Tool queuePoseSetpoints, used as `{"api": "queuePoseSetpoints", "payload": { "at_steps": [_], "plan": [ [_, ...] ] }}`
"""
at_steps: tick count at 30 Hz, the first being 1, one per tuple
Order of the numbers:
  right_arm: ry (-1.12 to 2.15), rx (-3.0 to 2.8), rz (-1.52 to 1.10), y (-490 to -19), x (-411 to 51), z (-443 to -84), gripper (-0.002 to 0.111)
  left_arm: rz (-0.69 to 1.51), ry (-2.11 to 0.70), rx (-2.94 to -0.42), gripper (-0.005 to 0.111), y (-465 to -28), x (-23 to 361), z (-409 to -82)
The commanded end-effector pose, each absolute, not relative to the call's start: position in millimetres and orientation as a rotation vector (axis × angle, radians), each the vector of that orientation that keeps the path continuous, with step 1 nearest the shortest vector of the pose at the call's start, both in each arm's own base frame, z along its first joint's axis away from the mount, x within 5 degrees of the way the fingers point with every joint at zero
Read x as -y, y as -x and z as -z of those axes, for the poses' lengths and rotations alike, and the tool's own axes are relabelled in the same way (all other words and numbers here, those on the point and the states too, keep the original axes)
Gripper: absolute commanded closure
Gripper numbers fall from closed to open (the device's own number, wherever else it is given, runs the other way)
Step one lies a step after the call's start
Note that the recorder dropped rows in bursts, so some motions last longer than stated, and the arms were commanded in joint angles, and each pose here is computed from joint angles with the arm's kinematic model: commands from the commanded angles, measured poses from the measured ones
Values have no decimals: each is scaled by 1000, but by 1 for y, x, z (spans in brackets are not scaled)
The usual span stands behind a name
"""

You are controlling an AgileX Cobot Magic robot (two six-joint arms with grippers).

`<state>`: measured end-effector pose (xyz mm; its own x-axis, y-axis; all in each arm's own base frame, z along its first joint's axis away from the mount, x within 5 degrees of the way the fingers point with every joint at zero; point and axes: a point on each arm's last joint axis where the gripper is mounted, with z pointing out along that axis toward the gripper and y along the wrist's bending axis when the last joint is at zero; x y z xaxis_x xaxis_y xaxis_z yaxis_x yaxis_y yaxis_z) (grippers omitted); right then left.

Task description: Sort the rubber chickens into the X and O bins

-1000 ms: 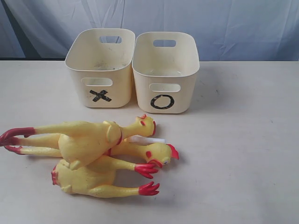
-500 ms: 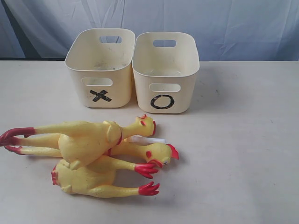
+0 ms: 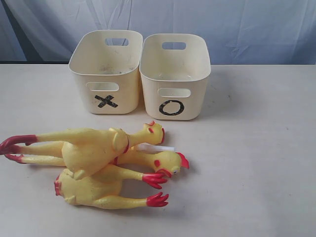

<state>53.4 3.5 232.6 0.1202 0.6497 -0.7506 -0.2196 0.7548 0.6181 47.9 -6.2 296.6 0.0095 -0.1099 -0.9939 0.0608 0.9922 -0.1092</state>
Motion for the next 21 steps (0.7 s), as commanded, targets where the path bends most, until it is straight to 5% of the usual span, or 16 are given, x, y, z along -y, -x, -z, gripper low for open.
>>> {"api": "queuePoseSetpoints", "payload": {
  "at_steps": [1, 14, 21],
  "plan": [
    [-289, -1263, -601, -44, -5, -265, 109, 138, 42, -1546, 106, -48, 6, -299],
    [-17, -1777, -327, -91, -20, -307, 109, 138, 42, -1545, 106, -48, 6, -299],
    [477, -1953, -529, -131, -60, -314, 109, 138, 42, -1545, 106, -48, 6, -299]
  ]
}}
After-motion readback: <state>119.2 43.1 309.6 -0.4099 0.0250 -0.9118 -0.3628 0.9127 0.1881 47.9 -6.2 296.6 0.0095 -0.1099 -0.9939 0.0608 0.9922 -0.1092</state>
